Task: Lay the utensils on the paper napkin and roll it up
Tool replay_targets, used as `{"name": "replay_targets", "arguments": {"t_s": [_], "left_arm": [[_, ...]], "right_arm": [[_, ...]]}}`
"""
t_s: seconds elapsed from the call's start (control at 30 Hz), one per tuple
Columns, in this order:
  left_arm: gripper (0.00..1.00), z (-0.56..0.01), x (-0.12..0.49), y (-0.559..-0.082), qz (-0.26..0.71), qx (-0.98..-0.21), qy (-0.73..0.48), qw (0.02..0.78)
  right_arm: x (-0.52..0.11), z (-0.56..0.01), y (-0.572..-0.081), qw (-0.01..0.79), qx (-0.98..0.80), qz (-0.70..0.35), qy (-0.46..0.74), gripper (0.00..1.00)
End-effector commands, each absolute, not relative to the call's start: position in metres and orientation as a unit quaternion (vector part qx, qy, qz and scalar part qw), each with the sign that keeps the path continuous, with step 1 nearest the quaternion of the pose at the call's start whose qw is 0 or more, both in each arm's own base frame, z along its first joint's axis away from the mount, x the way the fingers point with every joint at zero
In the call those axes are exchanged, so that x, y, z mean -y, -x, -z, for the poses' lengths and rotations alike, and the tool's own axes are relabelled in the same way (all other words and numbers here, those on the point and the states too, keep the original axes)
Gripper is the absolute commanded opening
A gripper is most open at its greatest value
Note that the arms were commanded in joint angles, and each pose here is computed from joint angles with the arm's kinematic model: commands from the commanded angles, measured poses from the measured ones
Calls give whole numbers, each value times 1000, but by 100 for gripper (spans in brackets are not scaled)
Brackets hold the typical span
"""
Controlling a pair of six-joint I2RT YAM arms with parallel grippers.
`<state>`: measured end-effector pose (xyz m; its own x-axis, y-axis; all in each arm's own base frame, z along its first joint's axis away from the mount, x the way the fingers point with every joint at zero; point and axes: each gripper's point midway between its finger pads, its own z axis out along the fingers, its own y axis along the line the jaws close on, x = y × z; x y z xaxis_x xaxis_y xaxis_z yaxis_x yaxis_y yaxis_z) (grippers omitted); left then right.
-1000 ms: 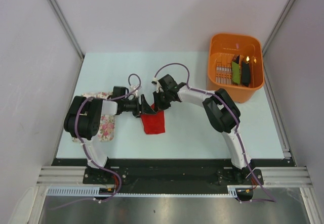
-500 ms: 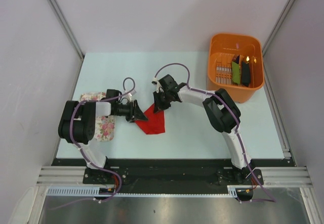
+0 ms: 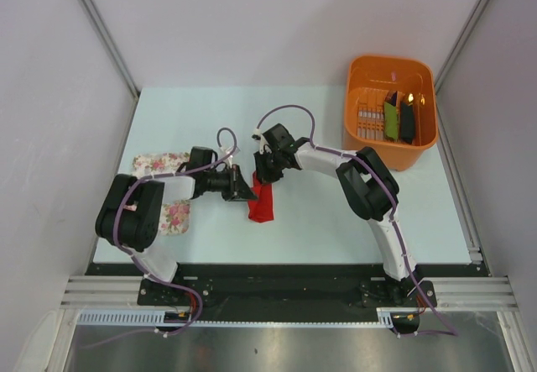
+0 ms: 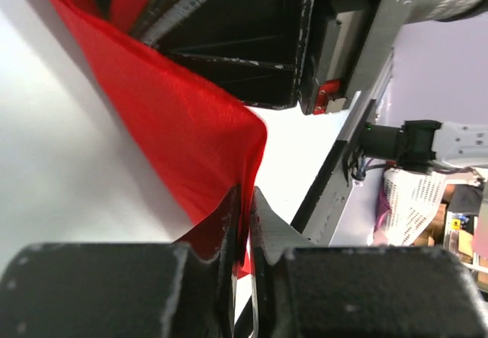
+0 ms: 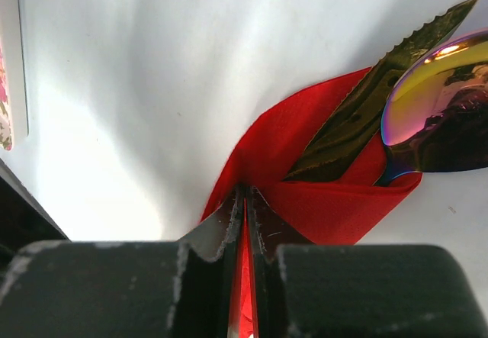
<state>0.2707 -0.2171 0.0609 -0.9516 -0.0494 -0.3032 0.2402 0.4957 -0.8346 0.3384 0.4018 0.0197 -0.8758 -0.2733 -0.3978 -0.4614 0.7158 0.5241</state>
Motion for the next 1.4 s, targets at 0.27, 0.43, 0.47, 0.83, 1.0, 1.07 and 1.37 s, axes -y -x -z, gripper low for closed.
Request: {"name": "replay_targets", "arguments": {"t_s": [0.27,0.43,0.47,0.83,1.0,1.07,1.37], "left_arm": [[10,-9,221,-273,430,-895,-7,120],[4,10,208,-273,384,-917,-5,110],[3,10,208,-272,380,-918,-5,110],[0,6,211,-273,391,-913,-11,112],[0,6,213,-274,396,-911,-12,111],[0,4,213,-276,397,-910,-13,115],[0,2,214,-278,398,-910,-16,116]], "right_arm": [[-376,33,-328,123,-941,-246,197,8],[-383,12,-329,130,-931,-274,204,14],[-385,0,-332,139,-926,-284,204,15],[-376,-72,-343,135,-881,-433,137,18],[-371,-59,-330,111,-881,-444,122,18],[-372,-56,-328,105,-881,-446,117,17],[-377,-47,-322,99,-882,-446,118,17]]}}
